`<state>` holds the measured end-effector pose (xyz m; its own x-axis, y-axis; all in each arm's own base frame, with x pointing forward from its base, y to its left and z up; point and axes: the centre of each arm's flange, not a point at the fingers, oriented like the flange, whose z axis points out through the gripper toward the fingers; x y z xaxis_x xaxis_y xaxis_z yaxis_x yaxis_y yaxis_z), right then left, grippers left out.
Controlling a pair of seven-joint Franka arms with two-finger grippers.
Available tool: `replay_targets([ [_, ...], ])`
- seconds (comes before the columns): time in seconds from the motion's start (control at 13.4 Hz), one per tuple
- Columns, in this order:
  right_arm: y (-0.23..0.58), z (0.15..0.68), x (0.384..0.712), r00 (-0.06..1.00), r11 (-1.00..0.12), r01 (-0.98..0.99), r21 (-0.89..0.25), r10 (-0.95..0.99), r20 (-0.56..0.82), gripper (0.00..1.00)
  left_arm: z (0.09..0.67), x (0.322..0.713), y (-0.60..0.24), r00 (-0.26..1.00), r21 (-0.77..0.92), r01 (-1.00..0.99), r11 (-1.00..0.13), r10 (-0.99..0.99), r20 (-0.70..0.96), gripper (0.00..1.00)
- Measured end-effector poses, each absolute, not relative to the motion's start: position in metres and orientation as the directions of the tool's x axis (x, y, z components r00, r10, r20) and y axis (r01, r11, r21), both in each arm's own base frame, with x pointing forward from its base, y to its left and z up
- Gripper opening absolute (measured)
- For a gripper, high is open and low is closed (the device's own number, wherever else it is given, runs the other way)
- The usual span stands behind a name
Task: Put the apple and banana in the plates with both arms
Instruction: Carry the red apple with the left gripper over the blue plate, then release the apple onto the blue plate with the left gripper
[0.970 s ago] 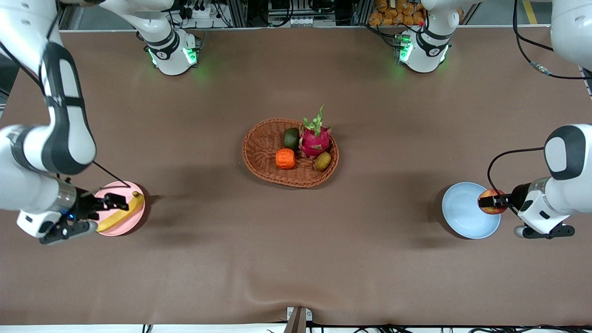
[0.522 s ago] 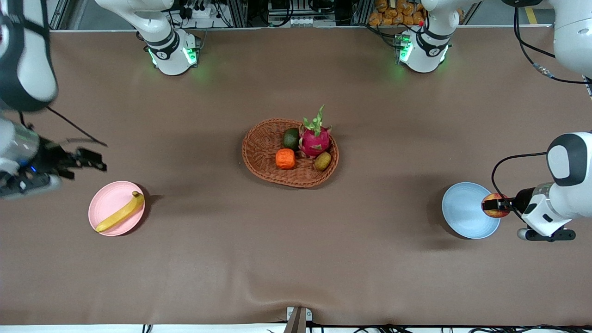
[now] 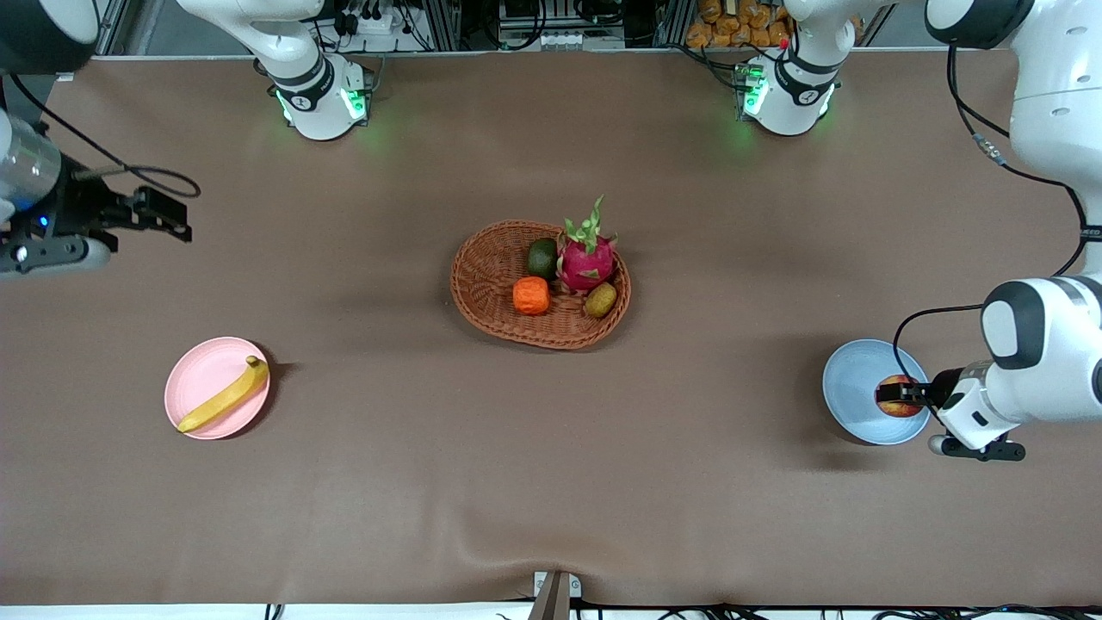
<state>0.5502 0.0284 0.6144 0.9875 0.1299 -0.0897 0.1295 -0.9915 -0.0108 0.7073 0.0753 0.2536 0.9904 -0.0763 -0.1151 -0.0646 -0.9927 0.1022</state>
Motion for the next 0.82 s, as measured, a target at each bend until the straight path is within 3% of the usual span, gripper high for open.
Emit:
replay_targets([
  [0.45, 0.013, 0.64, 0.546, 0.992, -0.995, 0.098, -0.026, 0.1, -0.072, 1.0, 0.209, 0.702, 0.077, 0.984, 0.123, -0.053, -0.991, -0.073, -0.162, 0.79],
  [0.67, 0.013, 0.636, 0.549, 0.992, -0.995, 0.098, -0.028, 0.1, -0.08, 1.0, 0.216, 0.708, 0.079, 0.989, 0.119, -0.053, -0.991, -0.069, -0.132, 1.0],
  [0.82, 0.013, 0.631, 0.552, 0.991, -0.995, 0.097, -0.029, 0.099, -0.089, 1.0, 0.247, 0.716, 0.08, 0.994, 0.11, -0.057, -0.992, -0.068, -0.091, 1.0],
])
